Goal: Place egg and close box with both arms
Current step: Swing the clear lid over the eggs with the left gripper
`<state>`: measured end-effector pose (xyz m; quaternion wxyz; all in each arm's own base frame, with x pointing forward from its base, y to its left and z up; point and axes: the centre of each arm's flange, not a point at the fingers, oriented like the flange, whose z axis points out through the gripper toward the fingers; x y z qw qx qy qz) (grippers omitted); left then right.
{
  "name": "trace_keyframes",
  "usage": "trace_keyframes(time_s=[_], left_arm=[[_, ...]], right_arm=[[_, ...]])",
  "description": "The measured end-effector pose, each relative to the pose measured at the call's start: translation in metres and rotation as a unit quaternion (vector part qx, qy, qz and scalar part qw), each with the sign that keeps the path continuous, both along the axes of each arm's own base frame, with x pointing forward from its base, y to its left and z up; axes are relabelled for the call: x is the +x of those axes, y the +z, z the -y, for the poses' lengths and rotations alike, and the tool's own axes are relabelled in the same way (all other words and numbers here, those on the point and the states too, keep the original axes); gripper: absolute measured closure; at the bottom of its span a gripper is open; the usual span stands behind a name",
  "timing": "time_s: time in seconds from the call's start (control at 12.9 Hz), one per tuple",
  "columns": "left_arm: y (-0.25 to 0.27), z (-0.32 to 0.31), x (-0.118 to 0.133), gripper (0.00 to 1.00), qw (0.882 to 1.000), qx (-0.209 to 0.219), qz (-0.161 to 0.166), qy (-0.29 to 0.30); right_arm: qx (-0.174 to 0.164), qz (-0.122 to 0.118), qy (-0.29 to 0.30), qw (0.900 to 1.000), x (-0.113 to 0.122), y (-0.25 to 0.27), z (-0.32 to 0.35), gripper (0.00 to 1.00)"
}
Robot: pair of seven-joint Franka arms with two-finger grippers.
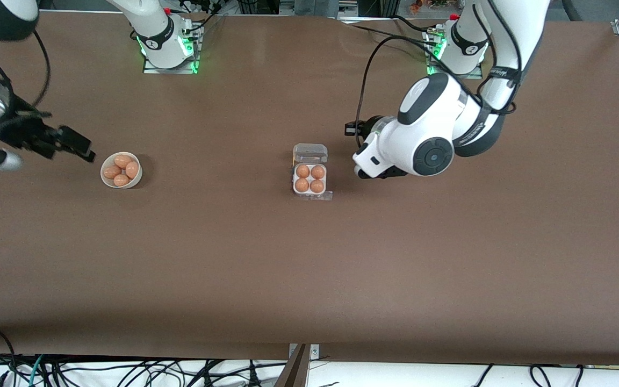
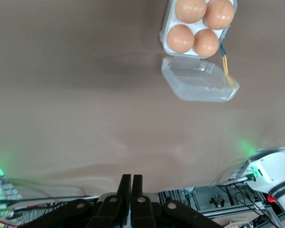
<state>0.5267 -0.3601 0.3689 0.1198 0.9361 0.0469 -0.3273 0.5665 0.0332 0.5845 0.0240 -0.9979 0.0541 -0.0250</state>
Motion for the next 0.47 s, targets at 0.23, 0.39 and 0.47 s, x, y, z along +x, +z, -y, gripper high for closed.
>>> trace_keyframes(time_s=[0.23,0.39,0.47], left_arm=[[-0.030,0.035,-0.017,0.96,1.000,0.005,-0.007,-0.016],[-0.048,0.053,-0.029,0.98,1.000,0.011,-0.016,-0.024],[-0.054,0.058,-0.032,0.98,0.999,0.015,-0.021,-0.026]], right_arm=[[-0.028,0.006,0.037,0.999,-0.017,0.018,-0.006,0.00],[-0.031,0.007,0.053,0.998,-0.017,0.018,0.001,0.00],[-0.031,0.007,0.052,0.998,-0.016,0.017,0.004,0.00]])
